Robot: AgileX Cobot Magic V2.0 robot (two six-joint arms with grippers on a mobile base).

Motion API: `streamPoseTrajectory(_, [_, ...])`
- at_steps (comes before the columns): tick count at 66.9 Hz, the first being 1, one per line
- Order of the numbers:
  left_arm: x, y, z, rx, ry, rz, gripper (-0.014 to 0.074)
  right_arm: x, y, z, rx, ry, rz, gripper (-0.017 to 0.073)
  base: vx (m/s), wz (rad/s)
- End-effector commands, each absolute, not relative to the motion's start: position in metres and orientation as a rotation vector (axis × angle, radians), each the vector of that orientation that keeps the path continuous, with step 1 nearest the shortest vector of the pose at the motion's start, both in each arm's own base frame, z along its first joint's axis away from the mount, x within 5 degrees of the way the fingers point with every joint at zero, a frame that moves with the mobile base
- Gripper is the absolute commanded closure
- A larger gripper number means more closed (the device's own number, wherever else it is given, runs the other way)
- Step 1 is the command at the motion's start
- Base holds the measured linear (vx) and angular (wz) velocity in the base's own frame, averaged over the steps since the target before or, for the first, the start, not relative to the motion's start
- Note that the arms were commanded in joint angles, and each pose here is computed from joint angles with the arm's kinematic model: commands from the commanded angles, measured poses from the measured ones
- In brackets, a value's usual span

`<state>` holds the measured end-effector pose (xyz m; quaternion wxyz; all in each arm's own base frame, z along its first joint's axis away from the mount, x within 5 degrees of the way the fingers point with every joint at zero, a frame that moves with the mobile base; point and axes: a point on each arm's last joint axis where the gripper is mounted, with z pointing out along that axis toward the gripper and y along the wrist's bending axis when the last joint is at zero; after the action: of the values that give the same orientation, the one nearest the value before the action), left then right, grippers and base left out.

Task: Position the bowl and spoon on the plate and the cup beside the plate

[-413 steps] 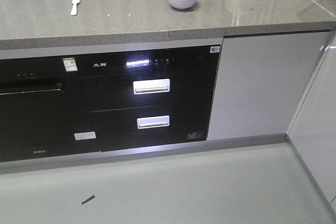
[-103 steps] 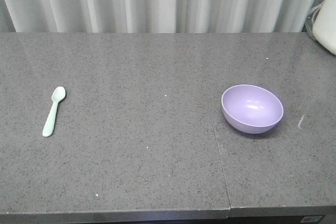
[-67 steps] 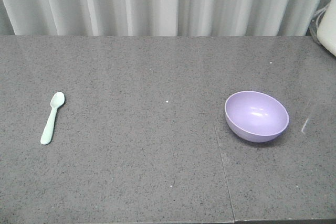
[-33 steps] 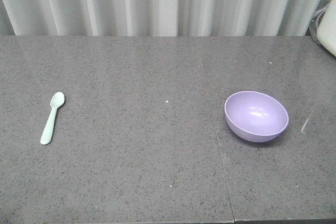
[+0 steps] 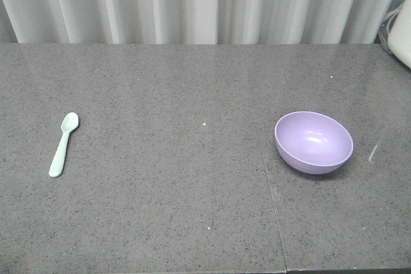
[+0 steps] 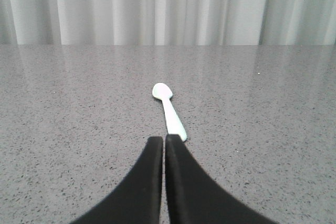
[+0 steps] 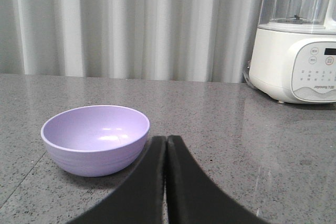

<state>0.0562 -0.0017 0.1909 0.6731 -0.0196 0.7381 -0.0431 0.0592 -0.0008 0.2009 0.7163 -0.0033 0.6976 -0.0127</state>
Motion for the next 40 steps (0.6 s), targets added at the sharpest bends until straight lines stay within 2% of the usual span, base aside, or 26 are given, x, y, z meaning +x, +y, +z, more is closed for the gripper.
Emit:
streamPoseTrajectory(1, [0.055, -0.003, 0.204, -0.040, 1.560, -0.120, 0.0600, 0.060, -0.001, 0.205, -0.011, 1.486, -0.035, 0.0570, 0.00, 0.00])
streamPoseTrajectory(26, [0.055, -0.003, 0.205, -0.039, 1.557, -0.120, 0.0600, 0.060, -0.001, 0.205, -0.011, 1.486, -0.035, 0.0570, 0.00, 0.00])
streamPoseTrajectory(40, [0.053, -0.003, 0.221, -0.028, 1.397, -0.134, 0.0600, 0.059, 0.000, 0.210, -0.014, 1.425, -0.033, 0.0570, 0.00, 0.00])
